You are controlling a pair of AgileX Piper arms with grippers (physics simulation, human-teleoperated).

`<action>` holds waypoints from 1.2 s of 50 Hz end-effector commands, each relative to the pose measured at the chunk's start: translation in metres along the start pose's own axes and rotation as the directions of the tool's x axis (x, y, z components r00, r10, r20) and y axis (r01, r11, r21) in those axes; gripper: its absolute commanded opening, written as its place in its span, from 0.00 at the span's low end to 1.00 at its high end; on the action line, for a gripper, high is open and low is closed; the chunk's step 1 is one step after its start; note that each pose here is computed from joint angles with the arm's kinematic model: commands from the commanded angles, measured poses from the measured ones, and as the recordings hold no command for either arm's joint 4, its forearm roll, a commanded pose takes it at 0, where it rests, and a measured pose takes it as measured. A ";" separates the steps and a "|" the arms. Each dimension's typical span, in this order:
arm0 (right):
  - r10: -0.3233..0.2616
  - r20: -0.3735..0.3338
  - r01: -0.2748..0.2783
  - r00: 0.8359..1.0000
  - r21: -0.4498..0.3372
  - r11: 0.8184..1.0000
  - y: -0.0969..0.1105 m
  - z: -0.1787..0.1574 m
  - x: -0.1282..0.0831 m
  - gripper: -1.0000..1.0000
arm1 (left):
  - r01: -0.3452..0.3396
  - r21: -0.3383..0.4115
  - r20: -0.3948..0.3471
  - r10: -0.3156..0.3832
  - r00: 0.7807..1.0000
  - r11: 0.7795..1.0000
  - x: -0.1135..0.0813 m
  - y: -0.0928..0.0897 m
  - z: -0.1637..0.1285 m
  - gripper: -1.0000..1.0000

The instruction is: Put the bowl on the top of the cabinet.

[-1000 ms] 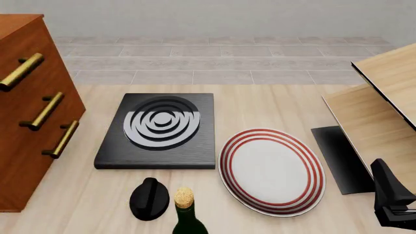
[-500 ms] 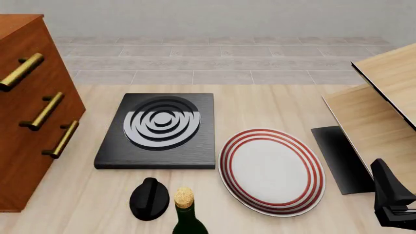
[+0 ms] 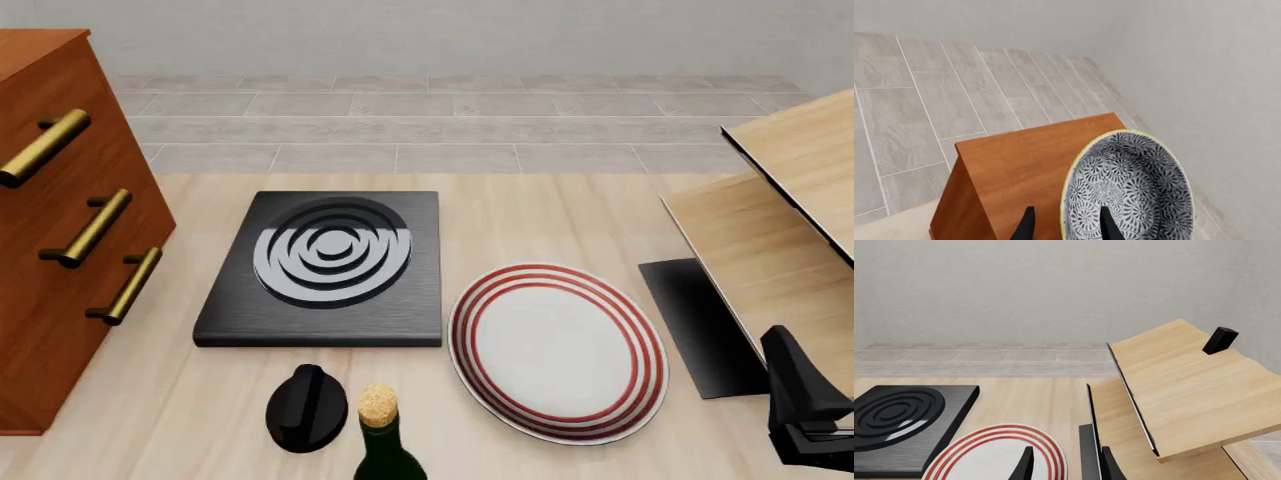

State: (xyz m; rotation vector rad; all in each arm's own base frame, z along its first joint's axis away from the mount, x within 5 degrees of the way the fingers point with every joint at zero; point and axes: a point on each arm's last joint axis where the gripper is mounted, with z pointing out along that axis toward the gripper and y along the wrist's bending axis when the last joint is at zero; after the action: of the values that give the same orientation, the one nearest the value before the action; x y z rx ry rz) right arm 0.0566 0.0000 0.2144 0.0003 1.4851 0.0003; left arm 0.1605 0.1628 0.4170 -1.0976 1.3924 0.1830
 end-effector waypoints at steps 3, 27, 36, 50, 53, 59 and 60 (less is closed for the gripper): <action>0.000 0.000 0.000 1.000 0.000 1.000 0.000 0.000 0.000 1.00 | -0.022 0.006 0.032 0.022 0.999 1.000 -0.006 0.000 -0.005 1.00; 0.000 0.000 0.000 1.000 0.000 1.000 0.000 0.000 0.000 1.00 | -0.036 0.030 0.053 0.034 0.998 0.999 -0.008 -0.005 -0.019 1.00; 0.000 0.000 0.000 1.000 0.000 1.000 0.000 0.000 0.000 1.00 | -0.037 0.038 0.060 0.035 0.998 0.999 -0.009 -0.006 -0.023 1.00; 0.000 0.000 0.000 1.000 0.000 1.000 0.000 0.000 0.000 1.00 | -0.031 0.056 0.070 0.027 0.997 0.998 -0.011 -0.010 -0.032 1.00; 0.000 0.000 0.000 1.000 0.000 1.000 0.000 0.000 0.000 1.00 | -0.031 0.063 0.076 0.026 0.997 0.998 -0.011 -0.010 -0.037 1.00; 0.000 0.000 0.000 1.000 0.000 1.000 0.000 0.000 0.000 1.00 | -0.030 0.071 0.079 0.024 0.997 0.997 -0.012 -0.012 -0.042 1.00; 0.000 0.000 0.000 1.000 0.000 1.000 0.000 0.000 0.000 1.00 | -0.030 0.070 0.082 0.024 0.996 0.997 -0.012 -0.012 -0.042 1.00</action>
State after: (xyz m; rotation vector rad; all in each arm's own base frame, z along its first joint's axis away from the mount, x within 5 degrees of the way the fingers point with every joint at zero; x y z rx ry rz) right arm 0.0566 0.0000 0.2144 0.0003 1.4851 0.0003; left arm 0.1407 0.1388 0.4378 -1.0120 1.3421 0.1996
